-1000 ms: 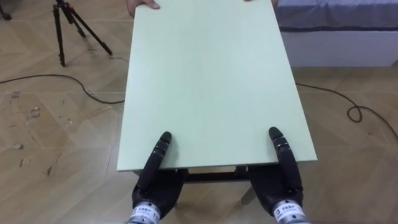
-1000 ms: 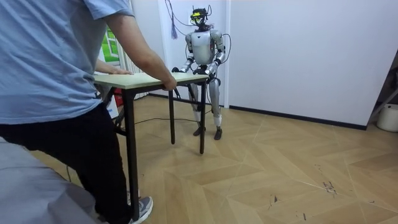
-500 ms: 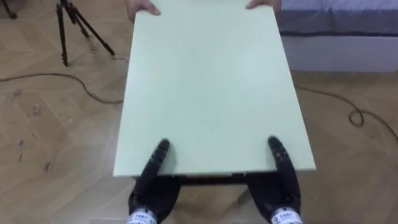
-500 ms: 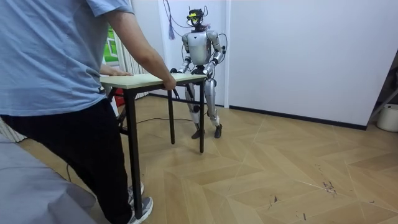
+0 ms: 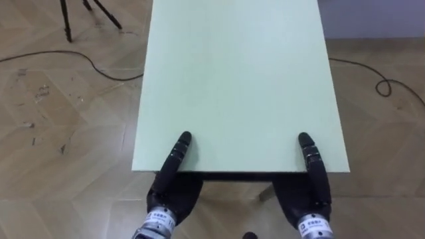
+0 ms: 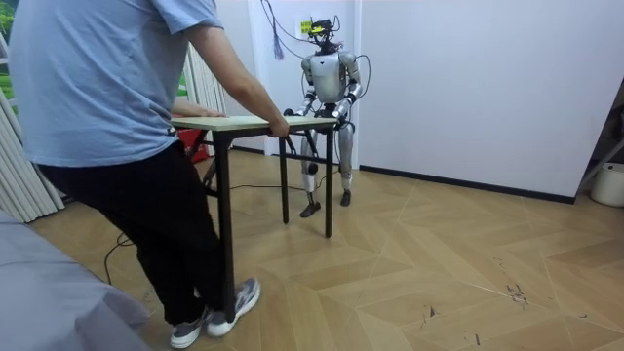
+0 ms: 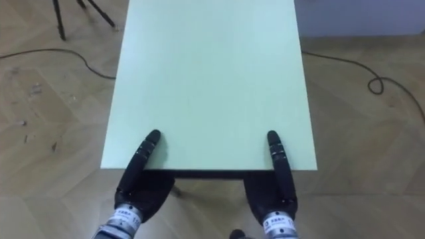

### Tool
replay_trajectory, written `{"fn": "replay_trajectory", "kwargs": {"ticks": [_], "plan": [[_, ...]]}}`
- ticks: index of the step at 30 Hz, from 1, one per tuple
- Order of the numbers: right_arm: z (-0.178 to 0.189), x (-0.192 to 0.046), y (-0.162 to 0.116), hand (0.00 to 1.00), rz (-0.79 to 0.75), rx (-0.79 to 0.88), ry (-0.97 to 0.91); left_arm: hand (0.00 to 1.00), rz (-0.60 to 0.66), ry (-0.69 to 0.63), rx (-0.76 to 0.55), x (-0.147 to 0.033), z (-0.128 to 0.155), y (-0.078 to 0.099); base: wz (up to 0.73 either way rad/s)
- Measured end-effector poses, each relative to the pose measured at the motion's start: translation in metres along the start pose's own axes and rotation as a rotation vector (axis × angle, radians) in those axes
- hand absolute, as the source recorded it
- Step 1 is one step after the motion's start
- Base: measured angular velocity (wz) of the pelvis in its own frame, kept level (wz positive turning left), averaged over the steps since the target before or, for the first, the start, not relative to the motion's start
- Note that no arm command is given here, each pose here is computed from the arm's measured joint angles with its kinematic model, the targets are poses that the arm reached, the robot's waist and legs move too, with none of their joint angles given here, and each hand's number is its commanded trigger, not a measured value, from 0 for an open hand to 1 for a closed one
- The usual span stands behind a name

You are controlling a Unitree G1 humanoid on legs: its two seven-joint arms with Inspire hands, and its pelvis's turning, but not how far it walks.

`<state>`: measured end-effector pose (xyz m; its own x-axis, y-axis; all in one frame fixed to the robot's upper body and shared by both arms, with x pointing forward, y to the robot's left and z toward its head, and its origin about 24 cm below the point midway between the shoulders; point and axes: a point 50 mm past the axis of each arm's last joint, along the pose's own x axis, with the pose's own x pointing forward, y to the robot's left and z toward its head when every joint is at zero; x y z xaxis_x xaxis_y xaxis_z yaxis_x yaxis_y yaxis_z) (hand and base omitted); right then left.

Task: Move table with human

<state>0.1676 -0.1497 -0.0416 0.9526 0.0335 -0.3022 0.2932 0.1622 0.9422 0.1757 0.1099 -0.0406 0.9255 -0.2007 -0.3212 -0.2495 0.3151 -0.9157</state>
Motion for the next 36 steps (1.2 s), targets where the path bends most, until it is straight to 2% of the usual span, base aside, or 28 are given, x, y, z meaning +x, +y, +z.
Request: {"fn": "replay_trajectory", "kwargs": {"ticks": [5,8,12,18,23,36], "plan": [[0.001,-0.005,-0.006,1.00,-0.024,0.008,0.007,1.00,0.012,0.019,0.004,-0.002,-0.002,0.002,0.40],[0.003,-0.016,-0.014,1.00,-0.062,0.044,-0.006,1.00,0.024,0.057,0.038,-0.003,-0.004,0.003,0.47],[0.002,-0.015,-0.007,1.00,-0.049,0.035,0.015,1.00,0.010,0.035,0.023,-0.005,-0.003,0.000,-0.60],[-0.009,-0.001,0.011,1.00,0.021,-0.001,0.067,1.00,-0.013,-0.044,0.015,-0.012,0.015,-0.005,-0.51],[-0.015,0.004,0.018,1.00,0.045,0.010,0.073,1.00,-0.043,-0.060,0.039,-0.011,0.022,-0.012,0.03],[-0.015,-0.002,0.004,1.00,-0.014,0.044,0.044,1.00,-0.004,-0.026,0.069,-0.012,0.018,-0.008,0.09]]}}
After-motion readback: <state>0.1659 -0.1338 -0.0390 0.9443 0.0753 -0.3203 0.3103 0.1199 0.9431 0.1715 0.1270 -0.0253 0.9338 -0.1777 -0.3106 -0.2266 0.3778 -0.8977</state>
